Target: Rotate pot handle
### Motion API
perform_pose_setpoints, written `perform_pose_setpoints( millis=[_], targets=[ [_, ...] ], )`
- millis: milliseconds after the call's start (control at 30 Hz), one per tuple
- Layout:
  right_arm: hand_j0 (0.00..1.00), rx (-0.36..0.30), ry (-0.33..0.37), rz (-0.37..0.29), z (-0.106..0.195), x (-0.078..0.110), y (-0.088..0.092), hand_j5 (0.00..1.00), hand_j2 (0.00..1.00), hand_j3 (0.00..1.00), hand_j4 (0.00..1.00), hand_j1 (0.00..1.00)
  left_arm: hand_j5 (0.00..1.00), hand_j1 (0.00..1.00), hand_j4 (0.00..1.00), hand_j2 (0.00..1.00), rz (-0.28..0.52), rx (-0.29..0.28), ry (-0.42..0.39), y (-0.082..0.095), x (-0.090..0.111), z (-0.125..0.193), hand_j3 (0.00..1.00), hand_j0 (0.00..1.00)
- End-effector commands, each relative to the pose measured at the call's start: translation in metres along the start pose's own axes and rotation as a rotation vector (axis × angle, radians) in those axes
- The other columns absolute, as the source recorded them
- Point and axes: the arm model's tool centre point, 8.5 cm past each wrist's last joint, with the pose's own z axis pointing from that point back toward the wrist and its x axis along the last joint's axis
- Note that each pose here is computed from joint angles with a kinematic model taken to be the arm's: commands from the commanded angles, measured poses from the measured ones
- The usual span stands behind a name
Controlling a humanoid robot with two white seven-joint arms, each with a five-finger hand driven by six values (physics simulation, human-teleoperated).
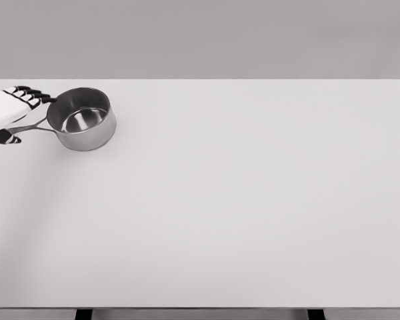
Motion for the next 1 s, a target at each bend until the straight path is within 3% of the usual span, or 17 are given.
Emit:
perform_pose_setpoints(
  millis=[0, 967],
  targets=[
    [1.0, 0.0, 0.0, 0.0, 0.0, 0.0, 0.0, 1.0, 1.0, 1.0, 1.0, 1.0, 1.0, 1.0, 1.0, 1.0, 0.024, -0.004, 0.01, -0.006, -0.002, -0.001, 1.0, 1.0],
    [1.0, 0.0, -0.001, 0.0, 0.0, 0.0, 0.0, 1.0, 1.0, 1.0, 1.0, 1.0, 1.0, 1.0, 1.0, 1.0, 0.157, 0.008, 0.121, -0.007, -0.036, -0.024, 1.0, 1.0]
  ],
)
